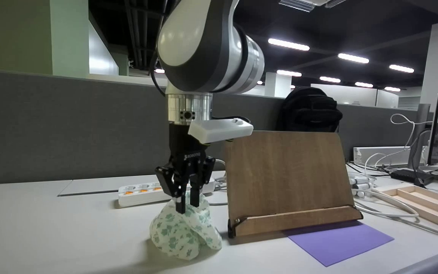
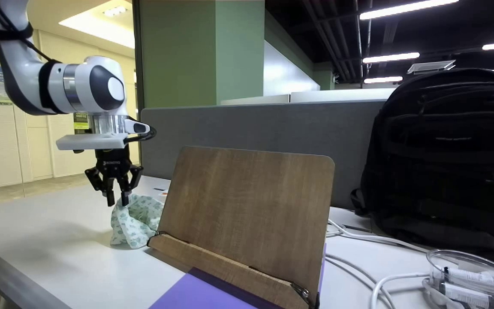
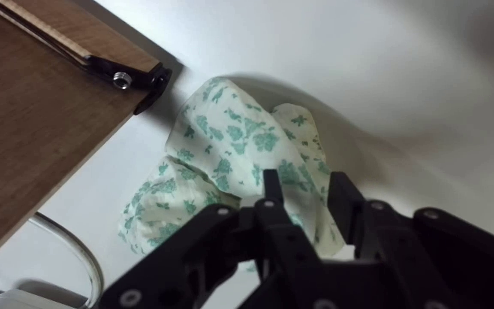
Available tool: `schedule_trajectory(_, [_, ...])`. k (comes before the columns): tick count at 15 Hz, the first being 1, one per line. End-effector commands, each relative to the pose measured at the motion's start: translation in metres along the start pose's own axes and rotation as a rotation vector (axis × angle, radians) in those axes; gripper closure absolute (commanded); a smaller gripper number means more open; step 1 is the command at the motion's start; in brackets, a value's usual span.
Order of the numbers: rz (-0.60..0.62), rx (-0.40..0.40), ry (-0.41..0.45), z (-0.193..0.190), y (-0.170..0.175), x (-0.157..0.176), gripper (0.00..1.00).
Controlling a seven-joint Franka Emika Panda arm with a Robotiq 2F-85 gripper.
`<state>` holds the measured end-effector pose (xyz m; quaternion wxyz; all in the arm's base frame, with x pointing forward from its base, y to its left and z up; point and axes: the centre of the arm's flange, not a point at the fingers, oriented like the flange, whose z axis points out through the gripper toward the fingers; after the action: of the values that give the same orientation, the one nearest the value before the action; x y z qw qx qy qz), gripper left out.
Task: Pick up the white cloth and put it on the wooden board
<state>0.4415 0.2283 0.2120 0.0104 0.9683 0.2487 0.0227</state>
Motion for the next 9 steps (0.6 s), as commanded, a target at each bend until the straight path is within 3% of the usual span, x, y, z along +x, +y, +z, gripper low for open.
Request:
schedule_trajectory(1, [0.018, -0.022, 0.012, 0.002, 0.006, 0.008, 0.94])
schedule_trajectory(3, [0.022, -0.028, 0.009, 0.004, 0.012, 0.008, 1.00])
schedule_trajectory(9, [0.006, -0.020, 0.025, -0.019, 0.014, 0.008, 1.00])
